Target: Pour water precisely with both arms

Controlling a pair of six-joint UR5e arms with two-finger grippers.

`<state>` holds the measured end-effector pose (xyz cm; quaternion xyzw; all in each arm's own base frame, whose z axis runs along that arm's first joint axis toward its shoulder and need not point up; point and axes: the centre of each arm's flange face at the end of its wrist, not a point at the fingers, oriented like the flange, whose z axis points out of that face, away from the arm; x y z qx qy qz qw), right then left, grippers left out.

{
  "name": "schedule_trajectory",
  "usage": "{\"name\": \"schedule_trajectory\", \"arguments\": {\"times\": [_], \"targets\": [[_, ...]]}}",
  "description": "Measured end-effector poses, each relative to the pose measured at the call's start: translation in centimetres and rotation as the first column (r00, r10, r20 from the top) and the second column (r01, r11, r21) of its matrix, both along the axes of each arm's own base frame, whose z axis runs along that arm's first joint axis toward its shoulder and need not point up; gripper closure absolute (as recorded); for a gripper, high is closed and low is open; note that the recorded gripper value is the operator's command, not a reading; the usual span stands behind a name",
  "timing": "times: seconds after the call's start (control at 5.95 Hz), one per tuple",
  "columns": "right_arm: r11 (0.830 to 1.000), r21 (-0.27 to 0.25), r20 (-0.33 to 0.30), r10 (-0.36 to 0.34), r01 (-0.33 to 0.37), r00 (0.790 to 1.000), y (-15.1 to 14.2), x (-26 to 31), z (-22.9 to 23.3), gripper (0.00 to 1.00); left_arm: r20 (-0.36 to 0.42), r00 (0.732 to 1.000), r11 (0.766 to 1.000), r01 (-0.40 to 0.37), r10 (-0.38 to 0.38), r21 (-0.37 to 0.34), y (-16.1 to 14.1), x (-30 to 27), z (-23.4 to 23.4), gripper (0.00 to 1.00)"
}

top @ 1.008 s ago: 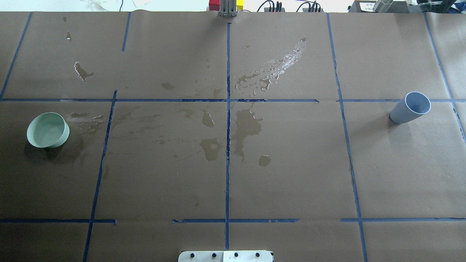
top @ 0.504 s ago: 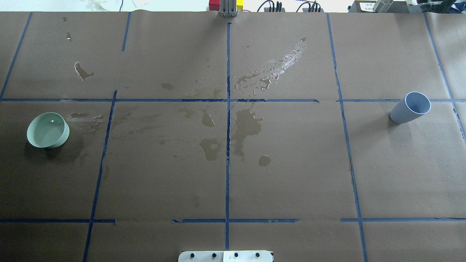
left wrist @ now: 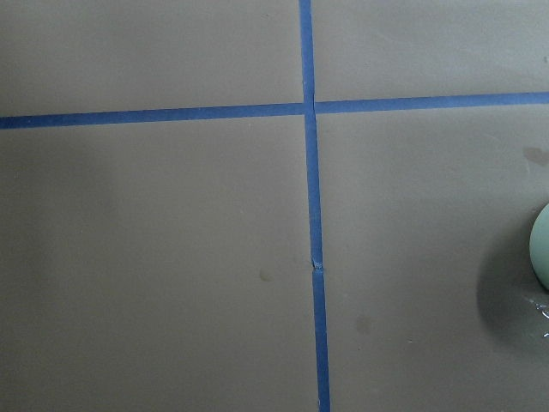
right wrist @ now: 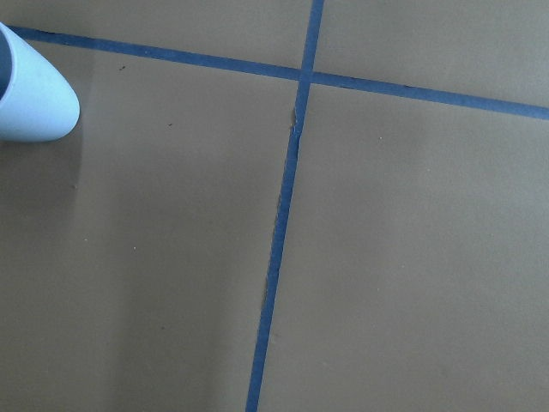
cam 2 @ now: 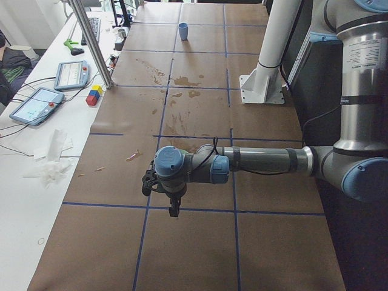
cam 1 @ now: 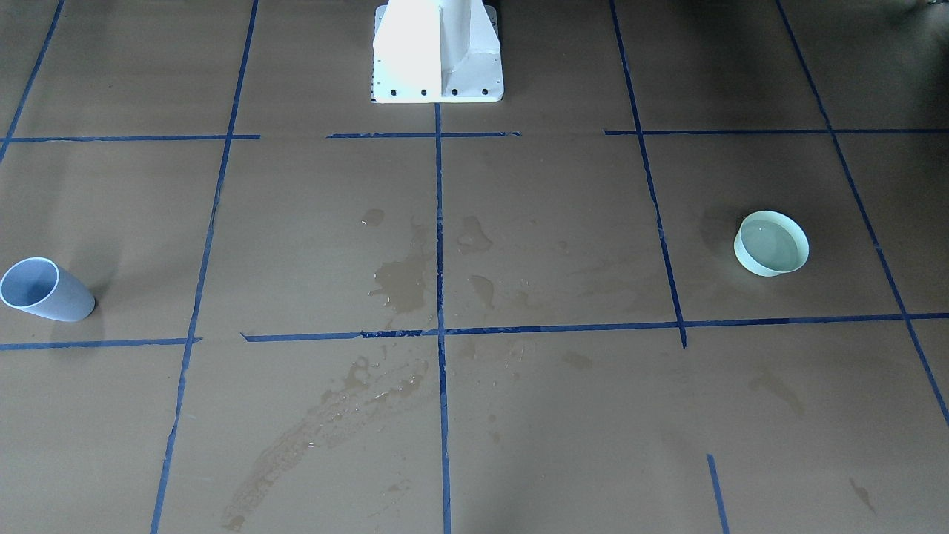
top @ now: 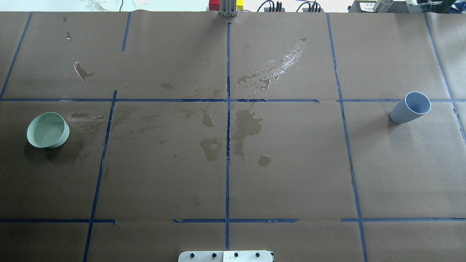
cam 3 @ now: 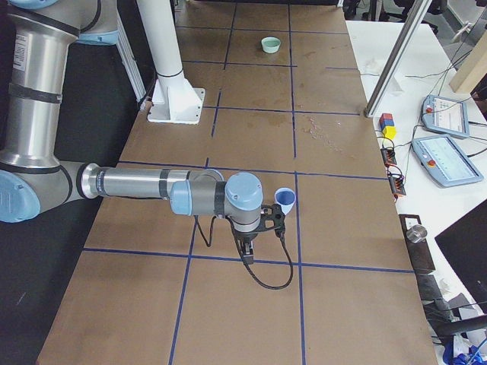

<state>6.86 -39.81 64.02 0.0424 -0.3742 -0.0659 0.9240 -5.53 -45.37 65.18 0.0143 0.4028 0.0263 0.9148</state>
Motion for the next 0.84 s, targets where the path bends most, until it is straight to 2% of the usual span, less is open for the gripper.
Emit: {"name": "schedule_trajectory", "arguments": {"times": [0.84], "targets": [[1.0, -0.001, 0.024, -0.003, 0.003, 1.0, 0.11, -0.22, -0.07, 0.0, -0.005, 1.0, 1.0, -0.002, 0.002, 0.002, -0.06, 0.1, -0.16, 0.0]]}}
